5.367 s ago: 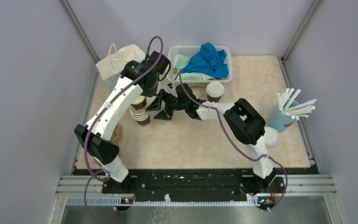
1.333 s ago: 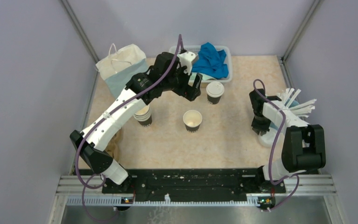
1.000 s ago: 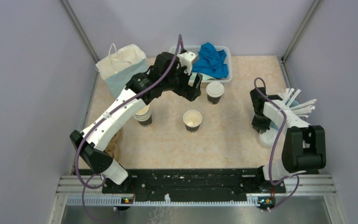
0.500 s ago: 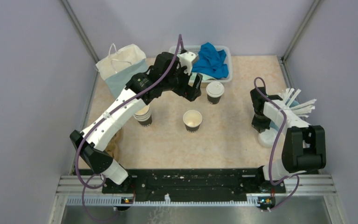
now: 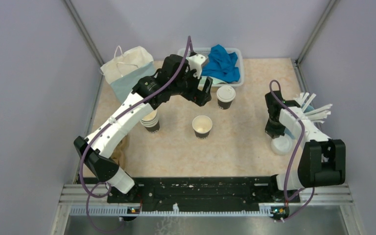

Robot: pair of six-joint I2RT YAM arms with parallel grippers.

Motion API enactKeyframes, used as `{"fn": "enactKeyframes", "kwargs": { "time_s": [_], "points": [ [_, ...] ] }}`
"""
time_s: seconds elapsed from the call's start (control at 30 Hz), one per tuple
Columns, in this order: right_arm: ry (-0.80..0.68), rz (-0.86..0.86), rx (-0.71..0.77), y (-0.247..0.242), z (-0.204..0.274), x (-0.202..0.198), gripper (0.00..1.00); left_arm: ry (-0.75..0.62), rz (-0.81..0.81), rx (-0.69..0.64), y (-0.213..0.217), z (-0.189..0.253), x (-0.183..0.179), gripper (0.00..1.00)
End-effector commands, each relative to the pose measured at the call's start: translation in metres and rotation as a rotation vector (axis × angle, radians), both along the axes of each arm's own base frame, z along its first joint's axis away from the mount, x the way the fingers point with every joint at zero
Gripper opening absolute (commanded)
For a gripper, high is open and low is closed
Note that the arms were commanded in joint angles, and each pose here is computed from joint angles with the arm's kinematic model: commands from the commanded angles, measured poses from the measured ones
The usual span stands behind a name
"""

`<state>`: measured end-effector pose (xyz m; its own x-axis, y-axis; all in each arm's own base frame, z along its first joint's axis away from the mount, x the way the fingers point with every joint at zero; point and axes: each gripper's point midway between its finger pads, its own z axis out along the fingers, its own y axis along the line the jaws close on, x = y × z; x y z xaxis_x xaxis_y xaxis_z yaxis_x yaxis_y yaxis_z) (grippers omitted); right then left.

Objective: Pack the takeout coffee

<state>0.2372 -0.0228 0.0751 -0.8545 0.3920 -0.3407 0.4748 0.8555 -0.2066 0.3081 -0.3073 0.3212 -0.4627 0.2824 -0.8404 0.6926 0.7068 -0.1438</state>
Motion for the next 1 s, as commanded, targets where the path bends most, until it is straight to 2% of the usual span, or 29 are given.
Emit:
{"fn": "enactKeyframes", "kwargs": {
  "time_s": [0.0,0.07,0.23,0.4,0.47,0.97],
  "points": [
    [-0.041,0.005,0.021,0.002,0.006,0.013,0.0,-0.043,-0.014,-0.039,-0.006,0.014,0.006,0.99],
    [-0.025,0.005,0.023,0.002,0.001,0.012,0.01,-0.044,-0.013,-0.037,-0.006,0.014,0.006,0.99],
    [-0.018,0.003,0.035,0.003,-0.003,0.013,0.2,-0.045,-0.008,-0.033,-0.004,0.014,0.006,0.99],
    [-0.007,0.007,0.026,0.001,-0.004,0.01,0.21,-0.044,-0.009,-0.034,-0.004,0.013,0.007,0.99],
    [-0.004,0.006,0.025,0.0,-0.005,0.009,0.25,-0.042,-0.008,-0.032,-0.003,0.013,0.007,0.99],
    [0.024,-0.007,0.016,-0.003,-0.017,0.002,0.2,-0.044,-0.009,-0.039,-0.004,0.015,0.007,0.99]
  ]
}}
